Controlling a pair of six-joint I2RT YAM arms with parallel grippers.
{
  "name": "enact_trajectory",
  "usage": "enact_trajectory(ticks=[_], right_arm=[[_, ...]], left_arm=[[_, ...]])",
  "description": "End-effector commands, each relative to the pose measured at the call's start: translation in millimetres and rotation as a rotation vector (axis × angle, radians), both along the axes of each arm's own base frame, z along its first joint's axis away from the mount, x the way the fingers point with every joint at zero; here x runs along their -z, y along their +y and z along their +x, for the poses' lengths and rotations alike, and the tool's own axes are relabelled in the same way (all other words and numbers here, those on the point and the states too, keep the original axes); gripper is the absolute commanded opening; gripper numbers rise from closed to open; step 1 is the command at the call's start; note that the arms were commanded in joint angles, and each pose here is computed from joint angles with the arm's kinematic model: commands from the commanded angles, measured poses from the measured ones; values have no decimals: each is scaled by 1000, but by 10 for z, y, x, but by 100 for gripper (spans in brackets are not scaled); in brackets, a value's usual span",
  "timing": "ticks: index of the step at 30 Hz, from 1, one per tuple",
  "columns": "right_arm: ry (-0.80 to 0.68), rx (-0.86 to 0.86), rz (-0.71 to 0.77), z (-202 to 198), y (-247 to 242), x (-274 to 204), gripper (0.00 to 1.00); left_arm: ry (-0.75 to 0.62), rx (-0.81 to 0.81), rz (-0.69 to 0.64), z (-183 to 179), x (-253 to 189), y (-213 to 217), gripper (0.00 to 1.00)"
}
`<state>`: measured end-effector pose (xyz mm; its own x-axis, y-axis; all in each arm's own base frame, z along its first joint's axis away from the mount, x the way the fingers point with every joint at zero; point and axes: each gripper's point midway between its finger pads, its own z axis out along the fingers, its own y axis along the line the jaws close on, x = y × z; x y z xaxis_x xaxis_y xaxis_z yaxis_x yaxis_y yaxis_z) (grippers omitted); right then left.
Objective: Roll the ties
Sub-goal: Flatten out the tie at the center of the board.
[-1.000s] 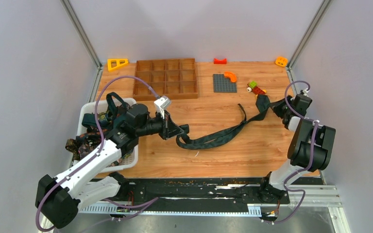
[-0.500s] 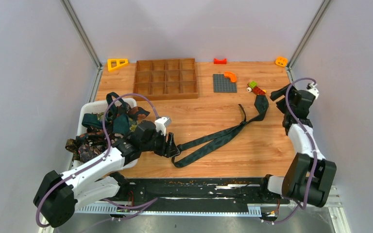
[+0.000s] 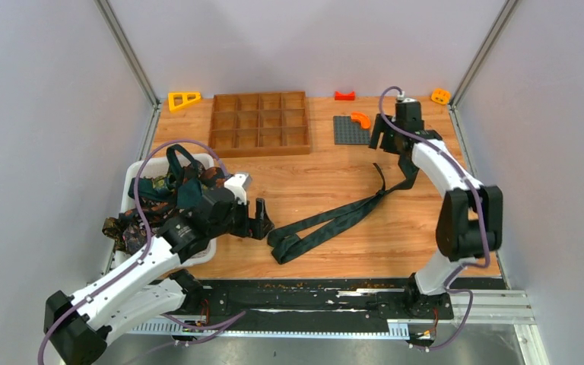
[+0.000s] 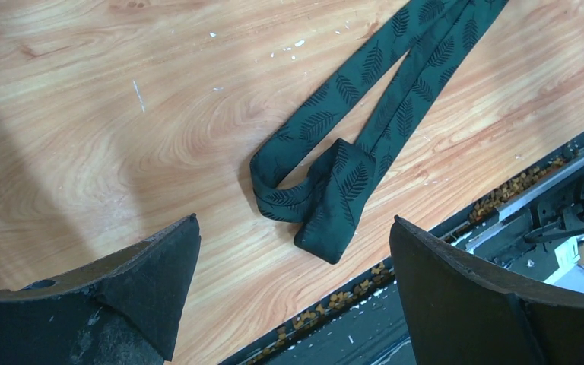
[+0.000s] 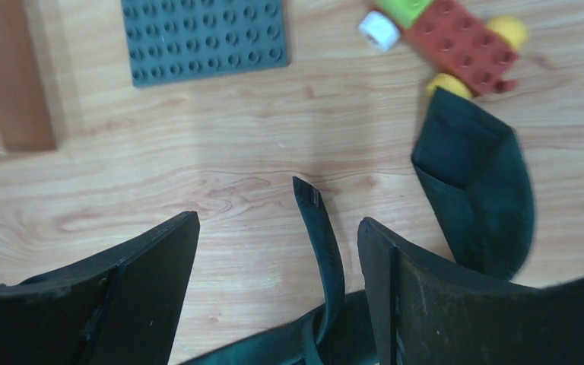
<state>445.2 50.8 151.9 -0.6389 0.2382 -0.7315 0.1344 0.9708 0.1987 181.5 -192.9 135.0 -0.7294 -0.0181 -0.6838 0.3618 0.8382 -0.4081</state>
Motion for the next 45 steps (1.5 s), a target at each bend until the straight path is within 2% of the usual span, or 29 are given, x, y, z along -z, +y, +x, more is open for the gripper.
enact_trajectory(ticks=[1,7,14,18,24,29,35,38,43,45], right_arm=[[220,-154,-144,-82,126,374,78],[393,-177,-290,-83,60,725,72],[462,-155,-307,-190,22,955,57],[499,-140,-333,-264,-31,1092,44],[501,-141,-328,-295,-30,1103,2],[429,-110,-324,-300,-50,832,0],[304,-38,-296,-370,-152,481,0],[231,6,-235,-462,-207,357,0],[150,111,-128,-653,-491,344,0],[124,171,-70,-721,-685,350,0]], left_arm=[[34,2,49,14,-22,-70,99],[47,44,69,-29,83,-292,96],[89,73,84,-105,308,-515,92],[85,96,103,-179,356,-641,92],[63,97,191,-214,474,-720,91],[35,103,270,-150,627,-817,81],[-19,84,388,-28,762,-831,53],[-70,15,435,62,758,-681,28],[-151,-106,373,111,552,-387,4],[-183,-157,317,99,487,-243,0]])
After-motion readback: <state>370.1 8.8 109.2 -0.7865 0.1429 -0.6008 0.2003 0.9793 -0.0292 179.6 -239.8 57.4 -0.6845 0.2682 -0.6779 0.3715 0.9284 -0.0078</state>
